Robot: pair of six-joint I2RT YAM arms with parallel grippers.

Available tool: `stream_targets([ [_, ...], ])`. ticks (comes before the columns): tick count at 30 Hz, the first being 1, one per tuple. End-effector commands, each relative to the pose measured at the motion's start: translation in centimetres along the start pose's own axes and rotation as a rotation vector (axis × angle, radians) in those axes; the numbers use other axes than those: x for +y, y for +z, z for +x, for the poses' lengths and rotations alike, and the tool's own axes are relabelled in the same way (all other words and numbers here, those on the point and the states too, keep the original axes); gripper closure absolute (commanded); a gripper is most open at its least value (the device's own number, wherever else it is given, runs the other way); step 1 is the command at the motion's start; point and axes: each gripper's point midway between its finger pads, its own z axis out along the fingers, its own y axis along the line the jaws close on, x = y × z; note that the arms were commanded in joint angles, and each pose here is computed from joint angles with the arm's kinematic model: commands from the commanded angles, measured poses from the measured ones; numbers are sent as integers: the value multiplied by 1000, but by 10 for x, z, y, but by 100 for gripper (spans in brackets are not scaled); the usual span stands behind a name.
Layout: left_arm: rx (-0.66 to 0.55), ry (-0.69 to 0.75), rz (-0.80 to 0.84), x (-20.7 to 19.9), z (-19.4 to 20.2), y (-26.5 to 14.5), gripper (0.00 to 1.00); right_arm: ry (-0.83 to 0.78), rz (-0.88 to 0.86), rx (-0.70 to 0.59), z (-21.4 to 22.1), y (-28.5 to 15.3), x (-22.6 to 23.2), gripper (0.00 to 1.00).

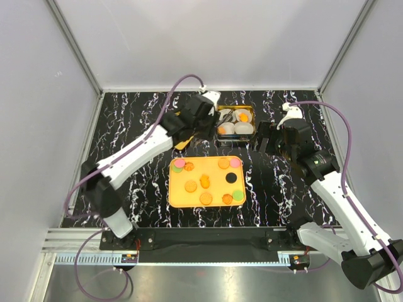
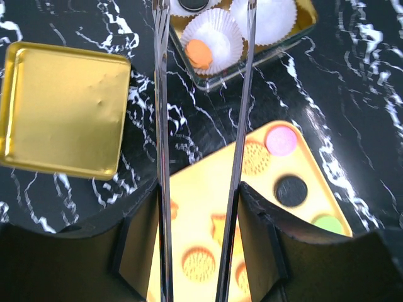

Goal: Pack the cookies

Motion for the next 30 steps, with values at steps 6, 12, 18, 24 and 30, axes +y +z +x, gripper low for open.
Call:
stream_targets([
  [6,57,40,47,-8,62,-59,46,-5,-20,-46,-10,-2,4,0],
  [12,109,50,97,-26,108,-71,46,-4,-22,-42,-10,-1,5,0],
  [18,166,53,123,-41,144,-63,46,-3,-19,-36,-8,0,4,0],
  [24,177,74,117,-50,146,-52,46,-5,-16,-38,-9,0,4,0],
  [30,198,104,78,-50,148,-36,46,-6,-11,-37,-8,0,3,0],
])
